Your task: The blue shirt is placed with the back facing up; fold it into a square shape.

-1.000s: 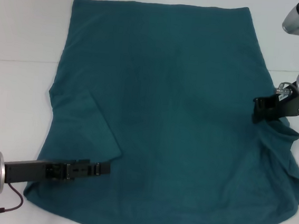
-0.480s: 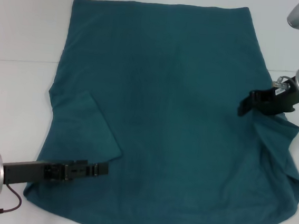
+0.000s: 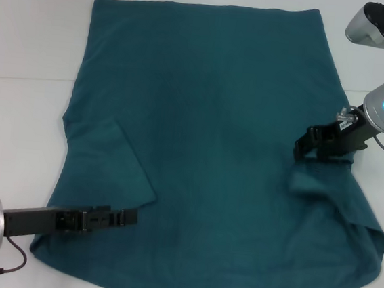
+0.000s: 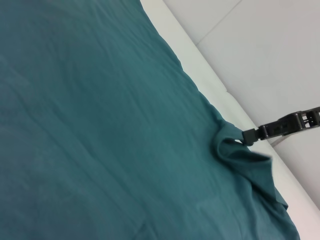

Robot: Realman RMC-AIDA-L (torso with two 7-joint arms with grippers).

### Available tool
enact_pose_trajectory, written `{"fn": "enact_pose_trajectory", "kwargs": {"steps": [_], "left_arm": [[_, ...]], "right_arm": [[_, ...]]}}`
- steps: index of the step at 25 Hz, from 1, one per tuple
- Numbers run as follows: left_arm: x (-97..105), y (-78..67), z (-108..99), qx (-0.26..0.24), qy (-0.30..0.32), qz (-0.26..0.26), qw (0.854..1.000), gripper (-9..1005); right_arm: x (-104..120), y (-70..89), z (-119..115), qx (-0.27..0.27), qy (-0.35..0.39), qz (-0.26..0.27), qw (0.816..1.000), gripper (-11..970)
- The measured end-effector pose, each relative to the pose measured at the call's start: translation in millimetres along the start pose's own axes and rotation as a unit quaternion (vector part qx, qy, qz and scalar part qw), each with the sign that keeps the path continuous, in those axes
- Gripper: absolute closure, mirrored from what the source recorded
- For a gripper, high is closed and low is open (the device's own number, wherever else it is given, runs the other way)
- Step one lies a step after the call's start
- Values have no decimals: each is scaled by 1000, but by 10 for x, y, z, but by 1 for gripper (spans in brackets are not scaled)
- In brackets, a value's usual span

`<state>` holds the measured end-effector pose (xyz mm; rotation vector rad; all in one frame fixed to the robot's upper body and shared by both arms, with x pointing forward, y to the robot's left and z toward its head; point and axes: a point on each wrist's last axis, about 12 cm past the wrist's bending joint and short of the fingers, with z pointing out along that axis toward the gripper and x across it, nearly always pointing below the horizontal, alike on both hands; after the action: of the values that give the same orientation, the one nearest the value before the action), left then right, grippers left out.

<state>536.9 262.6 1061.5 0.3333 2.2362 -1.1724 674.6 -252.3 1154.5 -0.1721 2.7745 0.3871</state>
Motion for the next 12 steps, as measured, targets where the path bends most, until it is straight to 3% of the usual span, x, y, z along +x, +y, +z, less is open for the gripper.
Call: {"fn": "enact_pose_trajectory", "kwargs": {"steps": [7,12], "left_arm": [[26,5,12,1,2,-4,1000,92],[25,8,9,1,2,-4,1000,92]], "right_arm": [[-38,23,-45,-19,-15,11,1000,453],[-24,-99,-132,-7,-7,15,1000,453]]}}
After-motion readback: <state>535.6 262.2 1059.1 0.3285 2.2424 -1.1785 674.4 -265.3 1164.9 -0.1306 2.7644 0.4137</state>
